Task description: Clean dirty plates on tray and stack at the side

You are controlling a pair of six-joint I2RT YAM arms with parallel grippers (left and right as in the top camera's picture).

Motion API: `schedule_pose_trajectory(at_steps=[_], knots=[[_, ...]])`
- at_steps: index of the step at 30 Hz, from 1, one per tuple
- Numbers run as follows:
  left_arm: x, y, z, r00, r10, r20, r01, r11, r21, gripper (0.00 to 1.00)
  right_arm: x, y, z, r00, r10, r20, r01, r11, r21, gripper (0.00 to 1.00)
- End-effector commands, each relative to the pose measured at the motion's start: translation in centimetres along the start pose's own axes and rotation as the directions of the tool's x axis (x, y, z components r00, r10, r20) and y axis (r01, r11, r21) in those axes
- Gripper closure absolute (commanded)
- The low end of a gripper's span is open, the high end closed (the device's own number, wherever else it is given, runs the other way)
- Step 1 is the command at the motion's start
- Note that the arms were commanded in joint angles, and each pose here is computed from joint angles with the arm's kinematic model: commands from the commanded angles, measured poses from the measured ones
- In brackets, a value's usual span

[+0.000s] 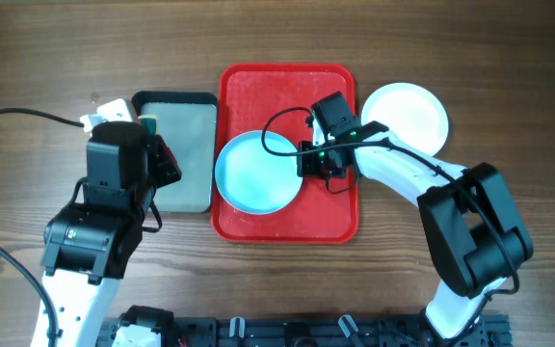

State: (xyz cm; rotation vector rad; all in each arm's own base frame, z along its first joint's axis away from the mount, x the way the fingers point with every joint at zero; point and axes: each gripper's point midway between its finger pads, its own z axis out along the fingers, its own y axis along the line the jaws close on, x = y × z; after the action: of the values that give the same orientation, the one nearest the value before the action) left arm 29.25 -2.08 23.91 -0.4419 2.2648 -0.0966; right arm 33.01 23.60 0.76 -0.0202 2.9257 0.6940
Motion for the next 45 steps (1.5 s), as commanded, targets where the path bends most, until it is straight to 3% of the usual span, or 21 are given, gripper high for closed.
schedule_pose_trajectory(at_steps=[1, 15, 23, 32, 39, 45], knots=[[-0.8, -0.2, -0.7, 0.999, -0.019, 0.034, 0.019, 1.0, 0.025, 0.96, -0.7, -0.2, 0.1, 1.0, 0.008, 0.006, -0.008, 1.0, 0.0, 0.96], [-1.7, -1.4, -3.7, 0.994, -0.045, 0.099, 0.03, 0.989, 0.147, 0.96, -6.5, 3.8, -5.7, 0.979, -0.061, 0.194, 0.066, 0.998, -0.018, 0.96], [-1.5, -1.6, -3.7, 0.995, -0.044, 0.093, 0.029, 0.987, 0.159, 0.96, -9.2, 8.6, -6.0, 0.911, -0.125, 0.394, 0.139, 0.99, -0.007, 0.96], [-1.5, -1.6, -3.7, 0.995, -0.044, 0.093, 0.029, 0.987, 0.159, 0.96, -10.2, 18.0, -7.3, 0.673, -0.26, 0.693, 0.29, 0.954, 0.076, 0.96], [-1.1, -1.4, -3.7, 0.996, -0.04, 0.078, 0.028, 0.988, 0.151, 0.96, -9.4, 21.8, -5.4, 0.495, -0.434, 0.753, 0.433, 0.874, 0.22, 0.96], [-1.1, -1.4, -3.6, 0.996, -0.038, 0.074, 0.027, 0.989, 0.148, 0.96, -11.0, 22.4, -5.8, 0.288, -0.609, 0.739, 0.484, 0.758, 0.436, 0.96]])
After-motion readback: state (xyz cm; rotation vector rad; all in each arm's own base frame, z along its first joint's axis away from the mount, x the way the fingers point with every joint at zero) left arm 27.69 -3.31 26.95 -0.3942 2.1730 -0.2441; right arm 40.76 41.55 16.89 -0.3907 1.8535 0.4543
